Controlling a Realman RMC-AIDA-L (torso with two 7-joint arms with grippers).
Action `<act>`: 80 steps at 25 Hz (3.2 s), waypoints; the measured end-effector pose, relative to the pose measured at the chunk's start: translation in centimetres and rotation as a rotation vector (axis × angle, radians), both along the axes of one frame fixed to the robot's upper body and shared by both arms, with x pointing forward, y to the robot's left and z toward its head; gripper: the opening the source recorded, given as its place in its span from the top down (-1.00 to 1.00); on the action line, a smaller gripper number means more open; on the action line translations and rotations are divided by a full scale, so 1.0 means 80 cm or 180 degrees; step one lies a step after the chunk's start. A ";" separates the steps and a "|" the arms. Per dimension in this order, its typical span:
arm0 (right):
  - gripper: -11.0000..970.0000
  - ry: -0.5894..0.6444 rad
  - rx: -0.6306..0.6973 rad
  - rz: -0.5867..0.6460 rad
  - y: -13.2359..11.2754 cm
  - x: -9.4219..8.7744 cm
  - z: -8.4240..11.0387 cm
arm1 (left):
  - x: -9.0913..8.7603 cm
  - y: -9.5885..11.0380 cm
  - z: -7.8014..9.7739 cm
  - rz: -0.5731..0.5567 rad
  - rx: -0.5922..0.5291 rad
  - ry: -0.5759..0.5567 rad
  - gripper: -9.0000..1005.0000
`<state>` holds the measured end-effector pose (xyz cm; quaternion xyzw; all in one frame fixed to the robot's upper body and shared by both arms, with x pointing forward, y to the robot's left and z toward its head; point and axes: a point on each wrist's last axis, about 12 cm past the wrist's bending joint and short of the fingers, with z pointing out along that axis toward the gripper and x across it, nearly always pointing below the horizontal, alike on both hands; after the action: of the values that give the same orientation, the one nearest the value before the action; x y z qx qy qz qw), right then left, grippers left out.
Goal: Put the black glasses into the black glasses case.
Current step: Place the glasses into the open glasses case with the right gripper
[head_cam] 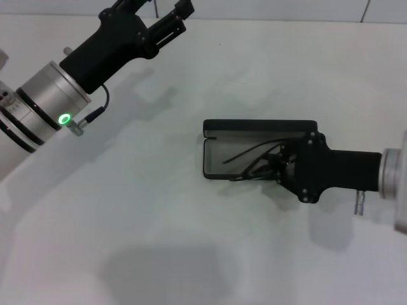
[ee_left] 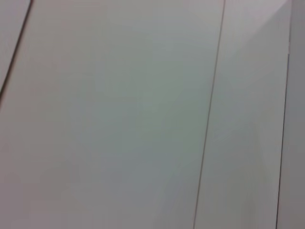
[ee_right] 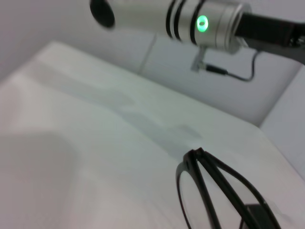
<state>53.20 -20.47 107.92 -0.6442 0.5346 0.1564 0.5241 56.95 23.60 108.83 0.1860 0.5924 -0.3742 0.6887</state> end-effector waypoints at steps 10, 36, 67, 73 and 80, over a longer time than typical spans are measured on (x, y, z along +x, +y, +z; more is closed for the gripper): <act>0.74 0.0010 -0.0214 -0.0387 0.033 -0.005 -0.015 | 0.003 0.000 -0.002 -0.0007 0.0088 0.0071 -0.65; 0.73 -0.0269 -0.0400 -0.1030 0.049 -0.022 -0.024 | 0.010 -0.001 -0.001 -0.0135 0.0173 0.0208 -0.65; 0.48 -0.0201 -0.0453 -0.1191 0.063 -0.044 -0.040 | 0.011 -0.003 -0.002 -0.0189 0.0213 0.0257 -0.65; 0.32 -0.0180 -0.0423 -0.1153 0.058 -0.050 -0.037 | 0.012 -0.002 0.000 -0.0200 0.0208 0.0266 -0.65; 0.27 -0.0061 -0.0277 -0.0965 0.045 -0.057 -0.028 | 0.012 -0.003 0.001 -0.0234 0.0216 0.0256 -0.65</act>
<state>48.65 -16.91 105.70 -0.5797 0.6270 0.0460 0.5183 57.94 23.33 108.92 0.2156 0.6248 -0.3862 0.6435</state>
